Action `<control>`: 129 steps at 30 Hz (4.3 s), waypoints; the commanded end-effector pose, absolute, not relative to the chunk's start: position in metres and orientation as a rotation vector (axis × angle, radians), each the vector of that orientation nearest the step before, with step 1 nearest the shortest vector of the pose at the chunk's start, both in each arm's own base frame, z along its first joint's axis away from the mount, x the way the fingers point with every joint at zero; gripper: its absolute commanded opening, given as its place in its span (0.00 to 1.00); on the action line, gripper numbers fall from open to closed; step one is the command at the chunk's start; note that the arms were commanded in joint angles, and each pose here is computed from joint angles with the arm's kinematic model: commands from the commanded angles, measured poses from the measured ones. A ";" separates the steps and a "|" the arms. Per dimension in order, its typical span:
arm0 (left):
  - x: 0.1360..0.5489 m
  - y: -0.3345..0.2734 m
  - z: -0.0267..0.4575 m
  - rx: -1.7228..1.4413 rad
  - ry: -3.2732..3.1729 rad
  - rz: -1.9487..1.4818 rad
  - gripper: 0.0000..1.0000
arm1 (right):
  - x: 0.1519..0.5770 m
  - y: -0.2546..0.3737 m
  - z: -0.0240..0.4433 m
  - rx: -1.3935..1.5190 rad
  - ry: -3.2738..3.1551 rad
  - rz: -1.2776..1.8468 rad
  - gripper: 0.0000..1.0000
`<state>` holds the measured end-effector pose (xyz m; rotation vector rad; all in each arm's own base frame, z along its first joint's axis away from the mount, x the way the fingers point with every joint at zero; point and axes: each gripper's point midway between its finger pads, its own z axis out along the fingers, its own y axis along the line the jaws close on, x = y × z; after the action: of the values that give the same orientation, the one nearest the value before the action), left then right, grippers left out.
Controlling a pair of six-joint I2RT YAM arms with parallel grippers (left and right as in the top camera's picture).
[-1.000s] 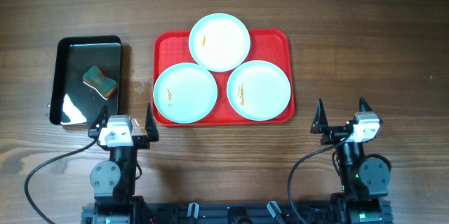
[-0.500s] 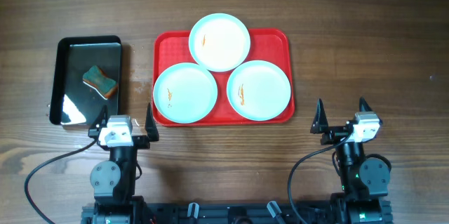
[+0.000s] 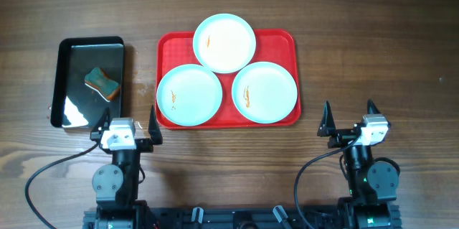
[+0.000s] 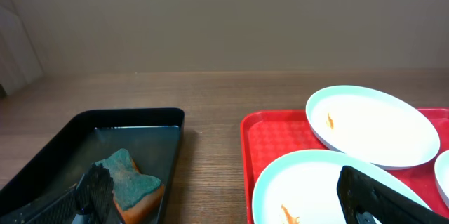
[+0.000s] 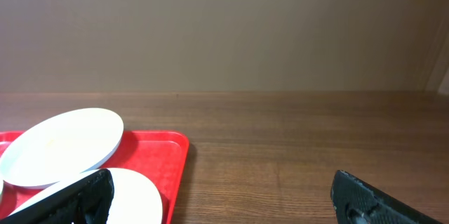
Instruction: Clean dirty plates on tray and stack at the side
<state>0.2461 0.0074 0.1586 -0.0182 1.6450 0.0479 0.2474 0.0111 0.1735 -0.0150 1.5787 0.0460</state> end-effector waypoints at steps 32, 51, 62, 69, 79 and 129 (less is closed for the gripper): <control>0.246 0.009 0.159 -0.018 1.636 0.067 1.00 | 0.247 0.013 0.175 -0.039 1.573 0.043 1.00; 0.244 -0.031 0.162 0.162 1.617 -0.124 1.00 | 0.247 0.013 0.175 -0.039 1.573 0.043 1.00; 0.133 -0.161 0.198 0.940 1.277 -0.930 1.00 | 0.247 0.013 0.175 -0.039 1.573 0.043 1.00; 0.139 -0.153 0.240 0.772 1.216 -0.945 1.00 | 0.247 0.013 0.175 -0.039 1.573 0.043 1.00; 0.227 -0.089 0.304 0.275 1.516 -0.643 1.00 | 0.247 0.013 0.175 -0.039 1.573 0.043 1.00; 0.365 0.153 0.033 -1.268 2.854 0.043 0.71 | 0.247 0.013 0.175 -0.039 1.573 0.043 1.00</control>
<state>0.3681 0.1488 0.0510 -1.2427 2.8275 0.0140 0.2475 0.0111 0.1724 -0.0157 1.5833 0.0459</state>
